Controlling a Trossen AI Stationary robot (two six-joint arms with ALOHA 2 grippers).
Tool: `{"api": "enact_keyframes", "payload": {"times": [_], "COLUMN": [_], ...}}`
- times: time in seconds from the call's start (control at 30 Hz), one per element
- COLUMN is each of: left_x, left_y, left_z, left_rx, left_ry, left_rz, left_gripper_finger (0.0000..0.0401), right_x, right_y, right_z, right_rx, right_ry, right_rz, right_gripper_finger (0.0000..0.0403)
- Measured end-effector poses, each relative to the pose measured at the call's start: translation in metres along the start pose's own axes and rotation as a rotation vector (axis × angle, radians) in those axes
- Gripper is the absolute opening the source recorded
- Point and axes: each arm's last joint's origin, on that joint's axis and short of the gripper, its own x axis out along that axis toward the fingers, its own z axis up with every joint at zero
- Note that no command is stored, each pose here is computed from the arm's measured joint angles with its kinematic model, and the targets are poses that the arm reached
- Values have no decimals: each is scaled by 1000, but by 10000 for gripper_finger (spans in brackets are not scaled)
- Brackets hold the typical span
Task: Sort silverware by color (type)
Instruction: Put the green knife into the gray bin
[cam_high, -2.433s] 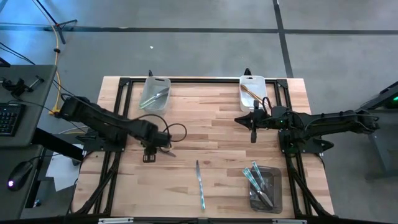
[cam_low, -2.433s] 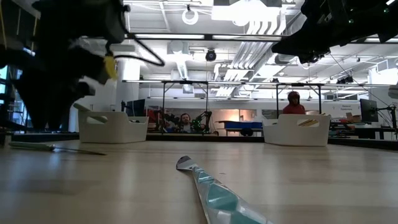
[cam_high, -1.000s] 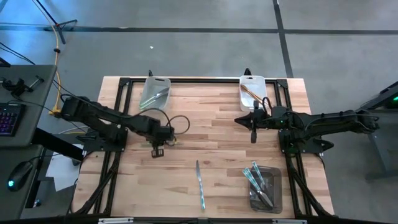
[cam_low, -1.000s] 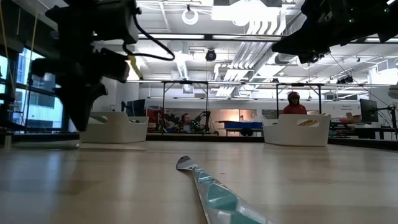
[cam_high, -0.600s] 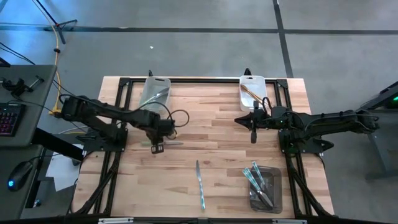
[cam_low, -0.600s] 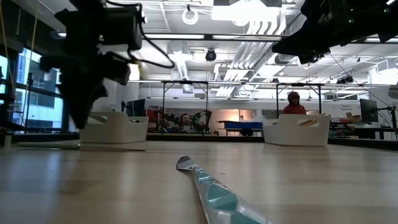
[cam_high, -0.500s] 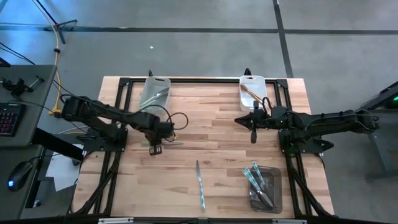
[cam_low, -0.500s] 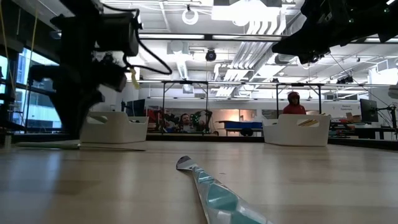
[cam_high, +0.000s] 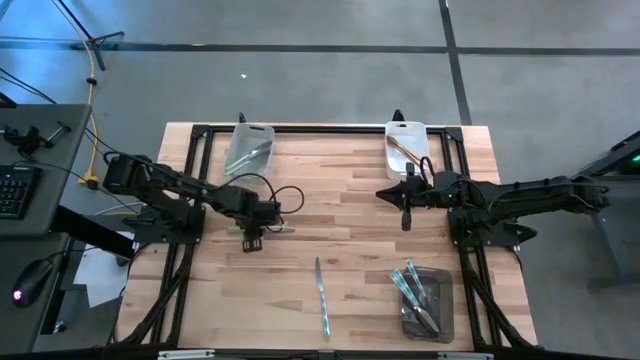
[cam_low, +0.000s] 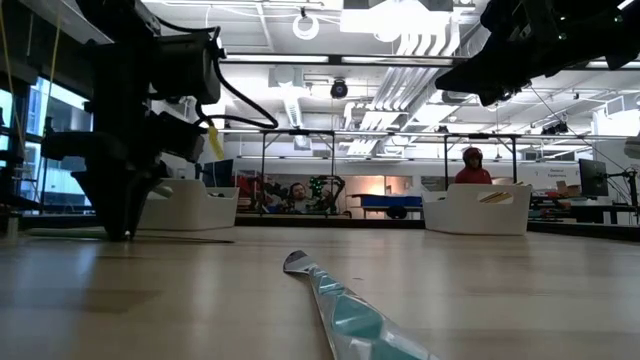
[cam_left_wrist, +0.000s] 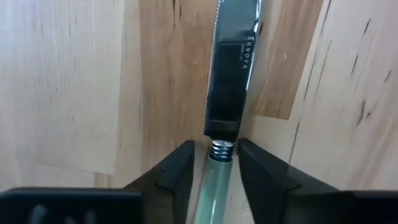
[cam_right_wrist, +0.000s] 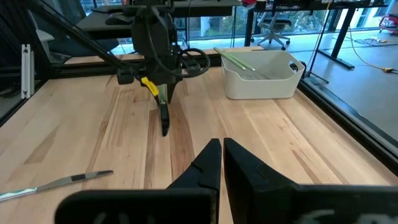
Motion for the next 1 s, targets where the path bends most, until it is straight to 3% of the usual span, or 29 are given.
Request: {"api": "enact_keyframes", "payload": {"times": [0.3, 0.6, 0.73, 1.0], "left_x": [-1, -26, -34, -67], "left_y": [0, 3, 9, 30], "left_z": [1, 7, 4, 9], "left_rx": [71, 48, 6, -116], "left_ry": [0, -56, -36, -75], "left_rz": [14, 46, 54, 70], "left_gripper_finger": [25, 23, 3, 5], "right_x": [1, 1, 1, 1], "right_y": [0, 0, 0, 0], "right_z": [-1, 0, 0, 1], "right_rx": [-2, -3, -3, -6], "right_ry": [4, -2, -6, -10], "right_rz": [0, 0, 0, 0], "right_gripper_finger": [2, 2, 2, 2]}}
